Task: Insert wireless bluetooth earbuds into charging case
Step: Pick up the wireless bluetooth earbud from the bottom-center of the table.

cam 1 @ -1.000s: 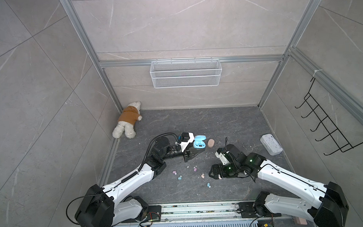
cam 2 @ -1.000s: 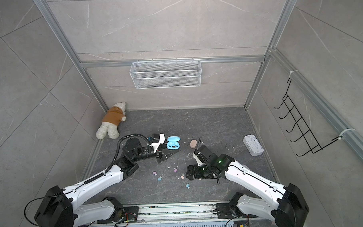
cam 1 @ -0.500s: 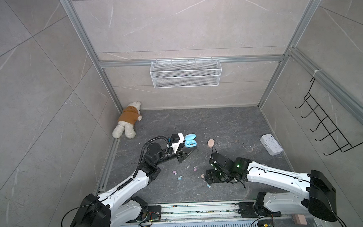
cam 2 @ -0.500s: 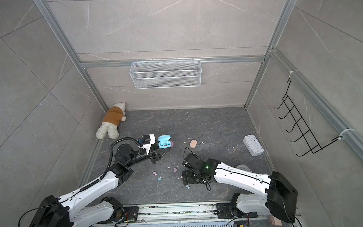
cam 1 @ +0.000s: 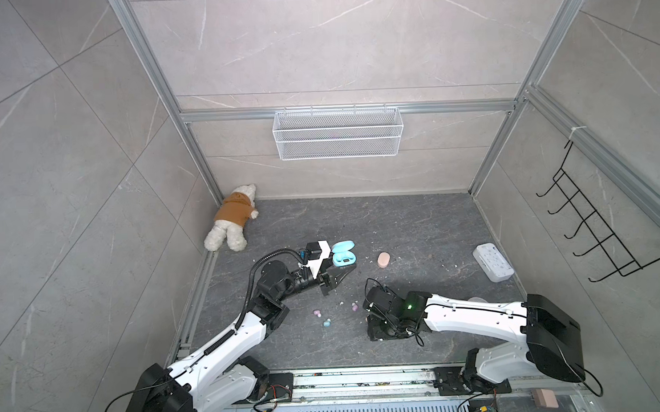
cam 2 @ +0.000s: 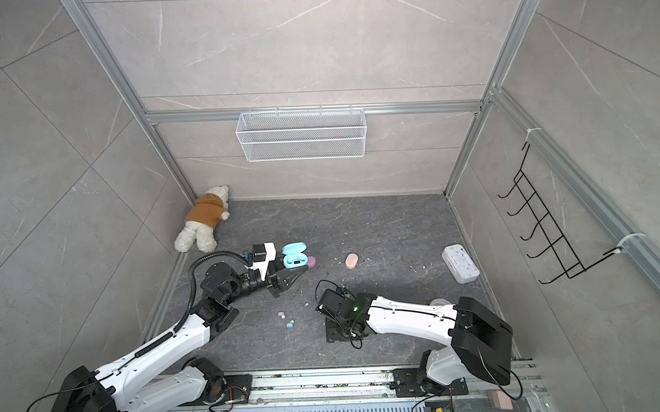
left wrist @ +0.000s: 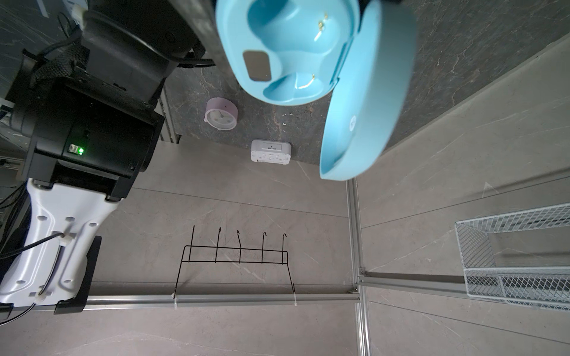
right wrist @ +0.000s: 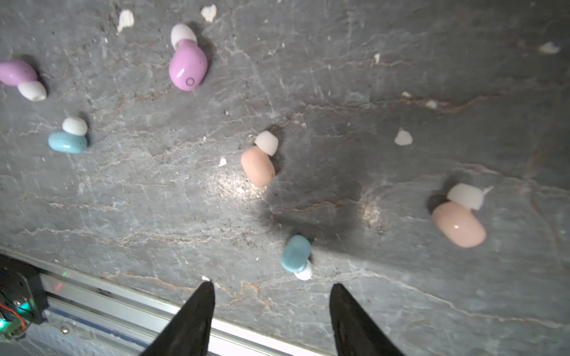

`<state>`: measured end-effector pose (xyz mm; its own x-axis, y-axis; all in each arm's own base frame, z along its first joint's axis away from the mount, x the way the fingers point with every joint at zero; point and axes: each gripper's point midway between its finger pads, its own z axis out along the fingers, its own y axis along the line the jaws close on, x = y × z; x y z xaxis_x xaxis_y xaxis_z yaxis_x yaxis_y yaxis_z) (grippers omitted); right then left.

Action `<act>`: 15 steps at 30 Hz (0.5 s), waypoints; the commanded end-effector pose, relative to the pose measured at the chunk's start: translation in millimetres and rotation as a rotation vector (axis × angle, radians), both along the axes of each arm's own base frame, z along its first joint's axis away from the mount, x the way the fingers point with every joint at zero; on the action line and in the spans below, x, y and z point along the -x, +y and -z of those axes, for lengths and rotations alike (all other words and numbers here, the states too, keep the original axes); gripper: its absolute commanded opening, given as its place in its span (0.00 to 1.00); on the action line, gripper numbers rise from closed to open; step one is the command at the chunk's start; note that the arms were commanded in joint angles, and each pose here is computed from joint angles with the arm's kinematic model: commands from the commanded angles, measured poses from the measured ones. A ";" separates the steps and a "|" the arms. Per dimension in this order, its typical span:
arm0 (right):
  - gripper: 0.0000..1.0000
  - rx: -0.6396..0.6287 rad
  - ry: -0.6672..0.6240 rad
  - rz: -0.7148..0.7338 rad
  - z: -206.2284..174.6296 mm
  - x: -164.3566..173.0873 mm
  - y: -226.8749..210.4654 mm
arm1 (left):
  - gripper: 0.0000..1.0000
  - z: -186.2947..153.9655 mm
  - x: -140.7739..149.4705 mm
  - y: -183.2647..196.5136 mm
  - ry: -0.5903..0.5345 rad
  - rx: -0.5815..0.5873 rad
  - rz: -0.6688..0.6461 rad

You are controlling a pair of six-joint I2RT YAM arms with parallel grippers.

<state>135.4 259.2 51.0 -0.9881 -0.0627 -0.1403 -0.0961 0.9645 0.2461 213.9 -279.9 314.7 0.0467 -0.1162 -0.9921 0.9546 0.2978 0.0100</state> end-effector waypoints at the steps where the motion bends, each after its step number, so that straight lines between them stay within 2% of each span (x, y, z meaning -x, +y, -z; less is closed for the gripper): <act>1: 0.60 0.022 0.026 0.050 2.2 1.5 0.5 | 0.11 -17.5 6.0 3.4 -0.062 0.040 0.009; 10: 0.54 0.039 0.044 0.099 18.7 -0.9 1.0 | 0.11 -16.2 5.9 3.1 -0.061 0.042 0.009; 13: 0.45 0.043 0.041 0.109 22.1 -3.8 0.0 | 0.11 -17.6 6.6 3.4 -0.063 0.041 0.010; 15: 0.43 0.041 0.038 0.117 23.7 -6.1 0.2 | 0.11 -17.1 6.7 4.0 -0.064 0.038 0.007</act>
<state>137.8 261.3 33.9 -0.9947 0.0209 -0.1002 -0.0017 0.9753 0.2207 213.4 -279.5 312.6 0.0461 -0.1158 -0.9922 0.9546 0.2978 0.0096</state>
